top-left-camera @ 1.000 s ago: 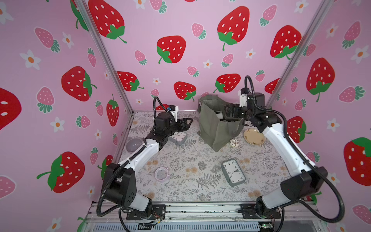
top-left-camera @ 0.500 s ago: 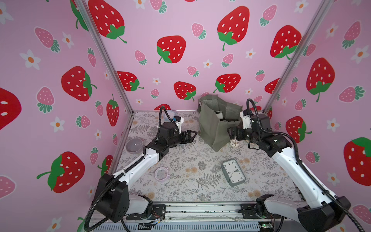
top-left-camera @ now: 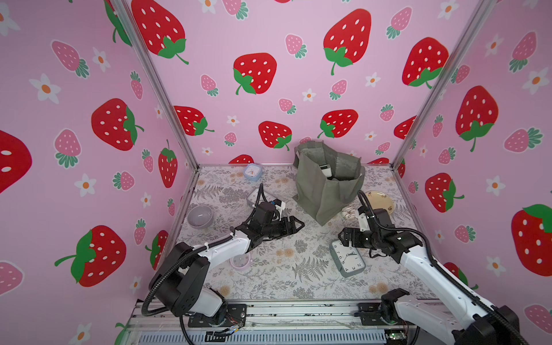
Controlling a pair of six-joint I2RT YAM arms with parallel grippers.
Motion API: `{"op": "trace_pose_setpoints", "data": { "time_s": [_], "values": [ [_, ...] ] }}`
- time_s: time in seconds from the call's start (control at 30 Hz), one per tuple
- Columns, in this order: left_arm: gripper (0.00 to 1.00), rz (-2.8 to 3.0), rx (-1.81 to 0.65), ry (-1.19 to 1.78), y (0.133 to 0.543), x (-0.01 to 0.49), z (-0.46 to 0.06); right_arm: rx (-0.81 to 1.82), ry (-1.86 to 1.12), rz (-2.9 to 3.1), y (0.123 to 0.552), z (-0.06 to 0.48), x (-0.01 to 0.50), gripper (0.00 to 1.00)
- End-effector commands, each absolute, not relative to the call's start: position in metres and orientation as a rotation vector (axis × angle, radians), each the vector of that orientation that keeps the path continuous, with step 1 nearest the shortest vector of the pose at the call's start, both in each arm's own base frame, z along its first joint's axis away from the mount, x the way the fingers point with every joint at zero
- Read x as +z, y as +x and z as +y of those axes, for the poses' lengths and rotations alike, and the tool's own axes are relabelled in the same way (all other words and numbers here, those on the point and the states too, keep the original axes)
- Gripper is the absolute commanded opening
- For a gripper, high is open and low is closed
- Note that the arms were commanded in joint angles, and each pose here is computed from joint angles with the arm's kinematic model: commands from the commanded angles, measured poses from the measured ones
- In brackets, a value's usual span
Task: Put the alarm clock into the canvas bag
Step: Adjust the alarm at the center of the board.
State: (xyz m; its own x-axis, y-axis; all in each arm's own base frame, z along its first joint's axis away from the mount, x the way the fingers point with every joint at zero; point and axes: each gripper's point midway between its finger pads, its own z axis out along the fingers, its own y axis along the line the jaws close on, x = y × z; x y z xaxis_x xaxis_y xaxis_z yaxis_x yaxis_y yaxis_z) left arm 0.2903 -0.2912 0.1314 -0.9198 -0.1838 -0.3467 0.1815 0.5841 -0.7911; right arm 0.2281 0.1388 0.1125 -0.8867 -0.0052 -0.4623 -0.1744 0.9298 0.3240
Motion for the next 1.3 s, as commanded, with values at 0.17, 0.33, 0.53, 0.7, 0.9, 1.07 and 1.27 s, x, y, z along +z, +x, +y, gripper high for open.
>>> {"op": "trace_pose_setpoints", "data": {
  "time_s": [0.17, 0.33, 0.53, 0.7, 0.9, 1.07, 1.27],
  "values": [
    [0.83, 2.392, -1.362, 0.044, 0.279, 0.146, -0.306, 0.561, 0.083, 2.671, 0.234, 0.136, 0.09, 1.0],
    [0.83, 2.388, -1.346, 0.053, 0.279, 0.147, -0.303, 0.543, 0.121, 2.705, 0.235, 0.134, 0.076, 1.0],
    [0.83, 2.398, -1.329, 0.052, 0.274, 0.145, -0.296, 0.62, 0.061, 2.747, 0.225, 0.144, 0.069, 1.0],
    [0.84, 2.401, -1.33, 0.035, 0.271, 0.145, -0.288, 0.81, 0.003, 2.789, 0.207, 0.165, 0.059, 1.0],
    [0.84, 2.425, -1.321, 0.018, 0.261, 0.138, -0.279, 0.951, -0.131, 2.773, 0.191, 0.203, 0.071, 1.0],
    [0.84, 2.485, -1.332, 0.016, 0.248, 0.125, -0.275, 1.022, -0.217, 2.75, 0.183, 0.233, 0.077, 1.0],
    [0.84, 2.554, -1.366, 0.063, 0.222, 0.115, -0.281, 0.867, -0.149, 2.714, 0.198, 0.211, 0.087, 1.0]
  ]
}}
